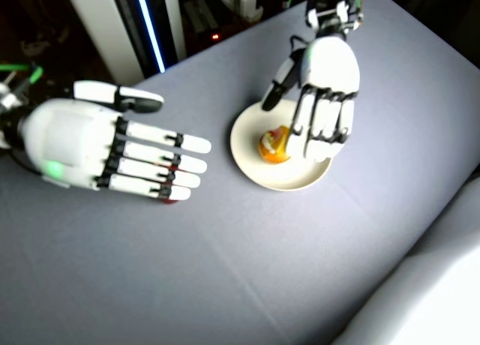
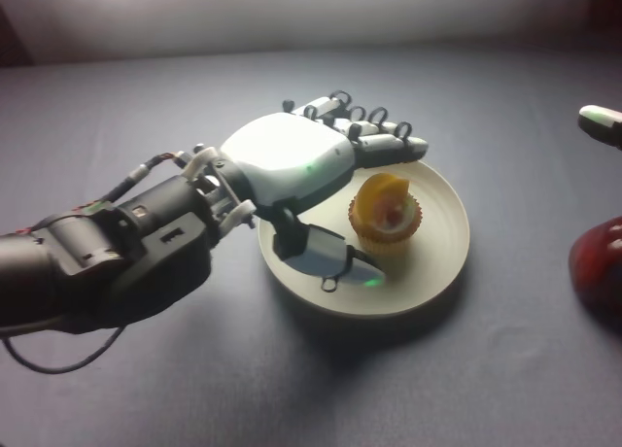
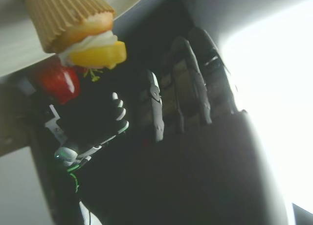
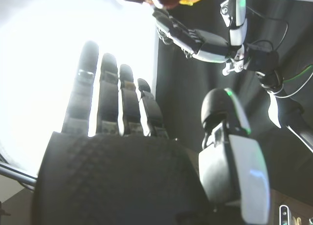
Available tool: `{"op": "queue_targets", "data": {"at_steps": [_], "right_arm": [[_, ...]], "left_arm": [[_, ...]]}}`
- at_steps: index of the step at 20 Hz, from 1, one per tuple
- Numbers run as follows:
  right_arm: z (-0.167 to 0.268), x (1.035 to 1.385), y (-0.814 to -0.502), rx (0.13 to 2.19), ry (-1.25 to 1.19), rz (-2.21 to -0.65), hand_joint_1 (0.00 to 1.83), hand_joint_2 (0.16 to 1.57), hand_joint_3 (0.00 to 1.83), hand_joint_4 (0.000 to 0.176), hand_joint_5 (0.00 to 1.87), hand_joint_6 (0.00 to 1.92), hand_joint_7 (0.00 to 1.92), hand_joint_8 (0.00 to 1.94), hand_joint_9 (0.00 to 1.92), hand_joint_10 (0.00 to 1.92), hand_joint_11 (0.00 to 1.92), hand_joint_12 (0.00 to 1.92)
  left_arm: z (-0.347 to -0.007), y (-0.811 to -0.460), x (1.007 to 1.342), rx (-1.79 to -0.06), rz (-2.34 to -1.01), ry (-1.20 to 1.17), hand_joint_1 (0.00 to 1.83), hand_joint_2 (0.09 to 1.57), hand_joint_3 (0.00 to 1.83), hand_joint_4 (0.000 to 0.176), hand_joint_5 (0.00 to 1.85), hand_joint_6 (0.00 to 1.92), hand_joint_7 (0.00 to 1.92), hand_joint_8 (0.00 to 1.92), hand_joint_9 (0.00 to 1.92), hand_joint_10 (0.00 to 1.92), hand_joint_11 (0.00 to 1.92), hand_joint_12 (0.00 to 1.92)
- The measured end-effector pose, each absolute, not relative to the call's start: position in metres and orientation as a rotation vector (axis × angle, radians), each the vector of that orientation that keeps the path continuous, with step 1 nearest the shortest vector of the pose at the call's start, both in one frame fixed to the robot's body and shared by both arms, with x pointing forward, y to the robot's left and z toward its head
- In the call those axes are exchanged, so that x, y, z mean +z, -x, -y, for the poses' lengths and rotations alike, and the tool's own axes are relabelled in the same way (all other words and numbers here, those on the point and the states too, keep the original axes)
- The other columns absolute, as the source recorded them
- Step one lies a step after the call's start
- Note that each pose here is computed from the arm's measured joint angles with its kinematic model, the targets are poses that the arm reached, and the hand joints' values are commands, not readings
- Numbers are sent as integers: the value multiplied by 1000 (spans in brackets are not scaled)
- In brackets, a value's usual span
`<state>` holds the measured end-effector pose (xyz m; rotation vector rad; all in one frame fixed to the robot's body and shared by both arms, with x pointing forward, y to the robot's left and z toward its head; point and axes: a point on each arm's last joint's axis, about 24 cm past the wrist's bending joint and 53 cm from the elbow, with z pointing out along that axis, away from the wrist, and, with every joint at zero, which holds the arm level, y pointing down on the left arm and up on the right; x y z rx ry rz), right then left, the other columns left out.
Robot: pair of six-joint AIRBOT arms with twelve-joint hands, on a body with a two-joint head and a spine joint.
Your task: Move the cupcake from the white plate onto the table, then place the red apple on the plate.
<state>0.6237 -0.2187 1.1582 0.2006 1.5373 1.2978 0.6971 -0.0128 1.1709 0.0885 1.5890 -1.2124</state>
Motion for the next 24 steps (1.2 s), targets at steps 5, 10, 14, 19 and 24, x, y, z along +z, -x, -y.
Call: {"op": "queue_targets", "data": {"at_steps": [5, 10, 14, 19, 24], "right_arm": [[219, 1158, -624, 1299, -205, -1536, 113, 1309, 0, 28, 2, 0, 124, 0, 214, 1, 100, 543], [220, 1158, -625, 1294, -206, -1533, 109, 1324, 3, 36, 17, 4, 145, 5, 224, 3, 118, 520], [221, 1158, -625, 1296, -210, -1533, 101, 1308, 0, 34, 36, 8, 161, 6, 238, 6, 130, 519], [222, 1159, -626, 1304, -229, -1529, 76, 1331, 7, 24, 59, 6, 168, 2, 255, 5, 130, 525], [218, 1157, -624, 1317, -241, -1532, 81, 1330, 1, 16, 67, 5, 182, 4, 258, 3, 110, 523]], "left_arm": [[23, -704, 1172, -1212, -1589, -95, 1214, 1074, 7, 0, 920, 566, 996, 874, 982, 423, 635, 1223], [28, -717, 1168, -1225, -1599, -43, 1270, 1114, 1, 0, 1090, 479, 963, 1274, 1114, 1008, 962, 1331], [32, -720, 1168, -1231, -1604, -37, 1275, 1055, 0, 0, 1168, 467, 1106, 970, 1121, 955, 968, 1442], [0, -710, 1187, -1251, -1565, -12, 1394, 1028, 0, 0, 1206, 383, 1200, 568, 1089, 1083, 836, 1215], [-83, -689, 1218, -1183, -1433, 16, 1232, 1094, 0, 2, 1076, 737, 1000, 1042, 1017, 366, 600, 1242]]}}
